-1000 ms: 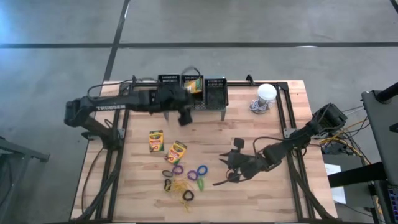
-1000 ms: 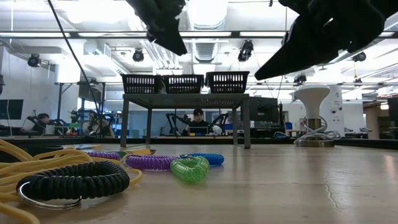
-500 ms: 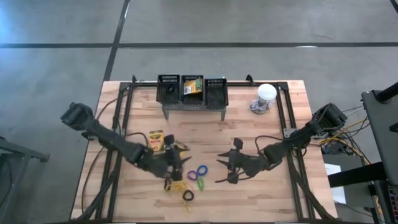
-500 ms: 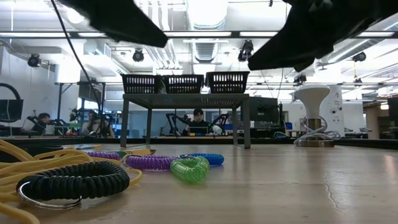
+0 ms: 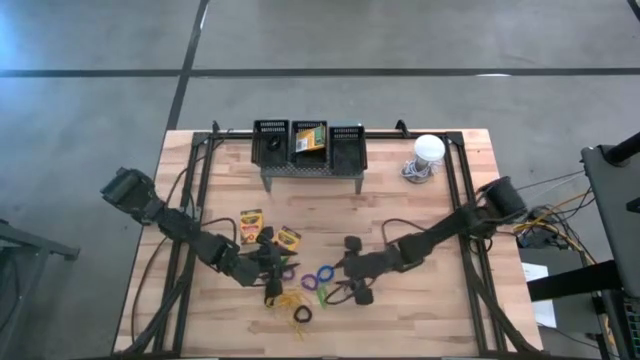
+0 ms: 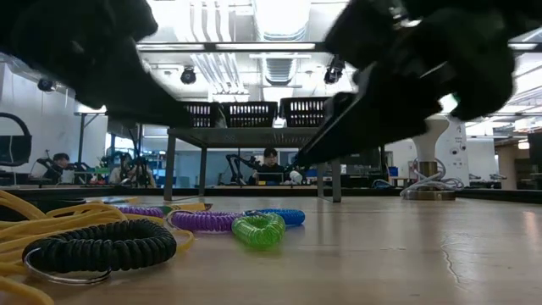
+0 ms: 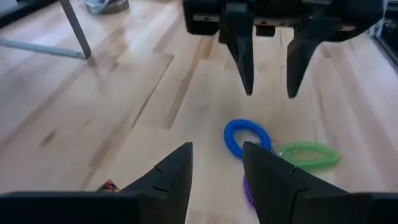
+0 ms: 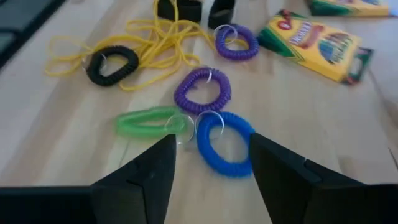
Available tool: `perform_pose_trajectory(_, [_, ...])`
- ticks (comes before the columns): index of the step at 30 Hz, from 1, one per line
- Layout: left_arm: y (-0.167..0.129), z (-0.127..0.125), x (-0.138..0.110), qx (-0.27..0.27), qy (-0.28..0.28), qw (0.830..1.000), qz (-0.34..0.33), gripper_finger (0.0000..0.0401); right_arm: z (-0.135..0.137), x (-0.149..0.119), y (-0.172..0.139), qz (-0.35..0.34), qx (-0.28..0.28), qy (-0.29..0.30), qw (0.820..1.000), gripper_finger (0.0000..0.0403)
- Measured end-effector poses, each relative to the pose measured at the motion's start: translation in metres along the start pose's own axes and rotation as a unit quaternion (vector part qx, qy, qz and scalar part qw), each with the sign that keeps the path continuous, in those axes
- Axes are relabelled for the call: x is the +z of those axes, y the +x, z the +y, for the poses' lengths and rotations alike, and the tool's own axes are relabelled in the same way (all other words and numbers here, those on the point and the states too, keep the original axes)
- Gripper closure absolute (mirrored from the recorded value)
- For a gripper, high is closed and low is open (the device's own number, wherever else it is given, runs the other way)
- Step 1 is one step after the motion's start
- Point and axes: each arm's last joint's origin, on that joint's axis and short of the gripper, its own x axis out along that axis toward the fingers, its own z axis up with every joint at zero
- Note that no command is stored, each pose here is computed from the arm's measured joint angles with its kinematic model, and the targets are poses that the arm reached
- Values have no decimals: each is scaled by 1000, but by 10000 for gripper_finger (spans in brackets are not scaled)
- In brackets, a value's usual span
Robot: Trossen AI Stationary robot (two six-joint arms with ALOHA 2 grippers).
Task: Pick & Place Office Desk Supplies
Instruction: Put the blue spring keychain into the left black bin on the shelf
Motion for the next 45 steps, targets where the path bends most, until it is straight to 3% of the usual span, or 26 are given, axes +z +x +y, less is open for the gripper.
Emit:
perform_pose_trajectory(12, [23,-4,-30,18,19,999,37,259,2,19,47,157,-17,-51,986,238])
perform_pose_trajectory(17, [26,-6,-28,20,25,999,36,259,5,22,54,180,-17,-63,981,294])
perform_pose_trajectory(23, [27,-7,-26,17,29,999,35,259,8,24,38,187,-32,-83,978,380])
perform_pose_trajectory(28, [26,-8,-27,14,44,998,37,259,11,29,13,97,-98,-95,986,380])
perform_pose_trajectory(38, [26,-9,-25,4,70,997,30,259,6,15,-43,-101,-69,-42,992,379])
perform_pose_trajectory(45, [26,-11,-23,-2,77,997,19,259,-2,17,-81,-166,-56,10,984,380])
